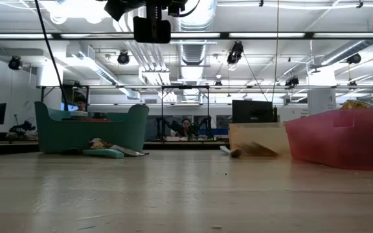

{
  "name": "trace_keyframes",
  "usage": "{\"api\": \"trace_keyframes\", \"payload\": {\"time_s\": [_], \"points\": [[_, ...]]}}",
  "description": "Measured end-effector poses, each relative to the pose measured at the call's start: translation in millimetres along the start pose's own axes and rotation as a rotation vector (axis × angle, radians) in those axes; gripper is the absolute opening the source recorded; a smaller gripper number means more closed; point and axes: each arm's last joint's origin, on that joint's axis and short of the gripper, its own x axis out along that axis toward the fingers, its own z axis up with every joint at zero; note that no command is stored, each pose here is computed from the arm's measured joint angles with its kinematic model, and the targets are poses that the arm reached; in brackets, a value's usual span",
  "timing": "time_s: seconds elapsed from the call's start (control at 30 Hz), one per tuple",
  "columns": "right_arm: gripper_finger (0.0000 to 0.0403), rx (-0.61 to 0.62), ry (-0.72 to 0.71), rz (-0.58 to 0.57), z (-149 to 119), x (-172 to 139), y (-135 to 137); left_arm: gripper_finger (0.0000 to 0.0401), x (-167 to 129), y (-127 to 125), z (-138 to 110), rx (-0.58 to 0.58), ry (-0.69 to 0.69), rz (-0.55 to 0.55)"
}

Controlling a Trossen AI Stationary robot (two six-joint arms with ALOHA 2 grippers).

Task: Pick & Place Food Item
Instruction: Put the silver spoon into the orange bin

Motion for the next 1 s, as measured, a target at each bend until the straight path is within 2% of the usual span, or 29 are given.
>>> {"api": "trace_keyframes", "payload": {"time_s": [0.33, 0.43, 0.77, 1.0], "points": [[0.0018, 0.022, -0.009, 0.003, 1.2, -2.6, -2.6, 0.0000, 0.1, -1.1, 0.4, 0.006, -0.004, -0.007], [0.0014, 0.030, -0.011, 0.006, 1.1, -3.9, -2.9, 0.0013, 0.0, -3.3, 1.9, 0.022, -0.012, -0.025], [0.0010, 0.101, -0.011, 0.014, 1.2, -3.7, -3.4, 0.0101, -0.5, -9.0, 5.9, 0.083, -0.048, -0.065], [0.0009, 0.150, 0.006, 0.039, -0.5, -4.1, -2.5, 0.0139, -1.9, -12.8, 8.9, 0.099, -0.070, -0.094]]}}
